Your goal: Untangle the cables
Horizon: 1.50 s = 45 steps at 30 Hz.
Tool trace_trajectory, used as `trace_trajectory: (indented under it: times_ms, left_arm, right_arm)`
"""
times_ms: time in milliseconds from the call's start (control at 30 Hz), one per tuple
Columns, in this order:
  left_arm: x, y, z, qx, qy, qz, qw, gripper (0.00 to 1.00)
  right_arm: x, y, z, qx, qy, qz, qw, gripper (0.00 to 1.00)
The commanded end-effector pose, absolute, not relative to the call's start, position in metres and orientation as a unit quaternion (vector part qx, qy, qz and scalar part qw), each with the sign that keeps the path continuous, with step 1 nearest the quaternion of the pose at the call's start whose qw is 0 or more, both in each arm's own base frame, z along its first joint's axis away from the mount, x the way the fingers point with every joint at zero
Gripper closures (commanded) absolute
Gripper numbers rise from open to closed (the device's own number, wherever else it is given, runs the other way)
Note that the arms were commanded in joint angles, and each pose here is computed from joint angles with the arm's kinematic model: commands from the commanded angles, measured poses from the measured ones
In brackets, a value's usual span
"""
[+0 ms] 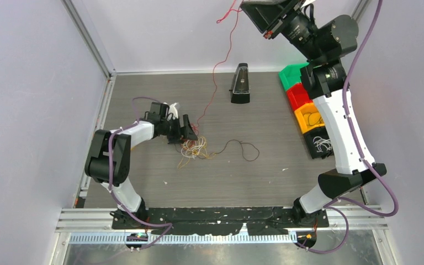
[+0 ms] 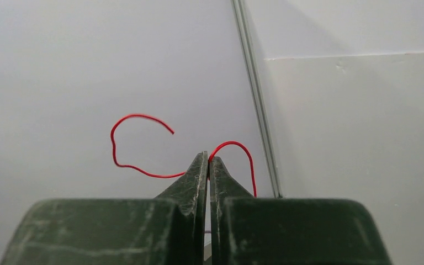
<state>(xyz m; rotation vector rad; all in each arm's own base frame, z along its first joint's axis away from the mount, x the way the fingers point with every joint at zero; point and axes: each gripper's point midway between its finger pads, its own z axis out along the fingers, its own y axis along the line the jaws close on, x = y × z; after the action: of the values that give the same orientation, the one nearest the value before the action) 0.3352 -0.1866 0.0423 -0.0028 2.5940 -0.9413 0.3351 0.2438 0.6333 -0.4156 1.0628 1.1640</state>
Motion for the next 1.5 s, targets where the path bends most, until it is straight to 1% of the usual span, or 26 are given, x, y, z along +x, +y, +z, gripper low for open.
trace_trajectory:
  times_ms: [0, 133, 200, 233, 267, 300, 333, 367, 400, 433, 467, 500, 533, 567, 600, 667, 733, 833, 900, 933, 967, 1067, 1267, 1400, 1467]
  left_arm:
    - [0.319, -0.155, 0.025, -0.011, 0.943, -0.281, 0.177, 0.18]
    - [0.316, -0.154, 0.03, -0.006, 0.939, -0.291, 0.183, 0.17]
    - [0.318, -0.164, 0.043, 0.009, 0.927, -0.32, 0.196, 0.15]
    - [0.32, -0.169, 0.052, 0.021, 0.918, -0.338, 0.207, 0.15]
    - [0.323, -0.176, 0.064, 0.04, 0.904, -0.359, 0.226, 0.2]
    - [0.323, -0.183, 0.076, 0.058, 0.892, -0.38, 0.24, 0.27]
    - [0.324, -0.188, 0.089, 0.076, 0.878, -0.395, 0.26, 0.36]
    - [0.324, -0.192, 0.097, 0.09, 0.867, -0.408, 0.273, 0.44]
    - [0.324, -0.196, 0.106, 0.105, 0.855, -0.419, 0.287, 0.5]
    - [0.324, -0.199, 0.113, 0.119, 0.847, -0.425, 0.297, 0.54]
    - [0.326, -0.202, 0.12, 0.135, 0.838, -0.427, 0.312, 0.59]
    - [0.327, -0.204, 0.124, 0.148, 0.832, -0.428, 0.321, 0.62]
    - [0.327, -0.206, 0.125, 0.156, 0.829, -0.428, 0.325, 0.65]
    - [0.328, -0.206, 0.124, 0.156, 0.831, -0.424, 0.325, 0.67]
    - [0.33, -0.205, 0.121, 0.152, 0.836, -0.419, 0.321, 0.69]
    - [0.331, -0.204, 0.116, 0.146, 0.843, -0.413, 0.312, 0.7]
    - [0.334, -0.201, 0.107, 0.133, 0.854, -0.403, 0.301, 0.72]
    - [0.337, -0.199, 0.097, 0.117, 0.868, -0.391, 0.282, 0.72]
    - [0.341, -0.198, 0.092, 0.107, 0.874, -0.387, 0.276, 0.68]
    - [0.342, -0.198, 0.089, 0.103, 0.876, -0.385, 0.272, 0.67]
    - [0.344, -0.198, 0.088, 0.1, 0.877, -0.385, 0.27, 0.67]
    - [0.35, -0.199, 0.083, 0.096, 0.881, -0.379, 0.266, 0.66]
    - [0.361, -0.206, 0.08, 0.1, 0.884, -0.373, 0.263, 0.62]
    - [0.364, -0.215, 0.078, 0.109, 0.884, -0.374, 0.259, 0.61]
    - [0.364, -0.218, 0.075, 0.11, 0.885, -0.375, 0.255, 0.61]
  right_arm:
    - [0.309, 0.218, 0.682, -0.177, 0.425, 0.487, 0.742, 0.94]
    - [0.303, 0.212, 0.688, -0.179, 0.423, 0.47, 0.754, 0.95]
    - [0.305, 0.213, 0.676, -0.184, 0.442, 0.459, 0.748, 0.95]
    - [0.316, 0.216, 0.657, -0.187, 0.467, 0.447, 0.74, 0.95]
    - [0.318, 0.217, 0.641, -0.189, 0.491, 0.44, 0.728, 0.94]
    - [0.336, 0.223, 0.599, -0.2, 0.534, 0.421, 0.705, 0.95]
    - [0.338, 0.222, 0.583, -0.217, 0.544, 0.396, 0.707, 0.95]
    - [0.352, 0.228, 0.531, -0.224, 0.592, 0.39, 0.669, 0.95]
    - [0.361, 0.231, 0.487, -0.247, 0.62, 0.367, 0.648, 0.95]
    - [0.362, 0.233, 0.458, -0.263, 0.643, 0.36, 0.623, 0.95]
    - [0.365, 0.235, 0.414, -0.287, 0.665, 0.342, 0.599, 0.95]
    - [0.364, 0.237, 0.39, -0.306, 0.676, 0.337, 0.58, 0.95]
    - [0.365, 0.238, 0.351, -0.334, 0.69, 0.32, 0.557, 0.95]
    - [0.365, 0.238, 0.332, -0.346, 0.698, 0.312, 0.543, 0.94]
    - [0.368, 0.239, 0.3, -0.365, 0.71, 0.298, 0.523, 0.94]
    - [0.376, 0.239, 0.262, -0.381, 0.728, 0.275, 0.5, 0.95]
    - [0.396, 0.235, 0.236, -0.383, 0.746, 0.236, 0.491, 0.95]
    - [0.416, 0.237, 0.219, -0.397, 0.749, 0.213, 0.485, 0.95]
    - [0.423, 0.243, 0.205, -0.413, 0.75, 0.218, 0.468, 0.95]
    - [0.422, 0.25, 0.209, -0.429, 0.739, 0.229, 0.467, 0.95]
    - [0.417, 0.254, 0.196, -0.437, 0.745, 0.239, 0.444, 0.94]
    - [0.401, 0.273, 0.183, -0.472, 0.73, 0.275, 0.411, 0.95]
    - [0.384, 0.295, 0.159, -0.493, 0.725, 0.313, 0.365, 0.95]
    - [0.379, 0.3, 0.141, -0.509, 0.726, 0.316, 0.337, 0.95]
    - [0.377, 0.302, 0.132, -0.516, 0.728, 0.313, 0.324, 0.93]
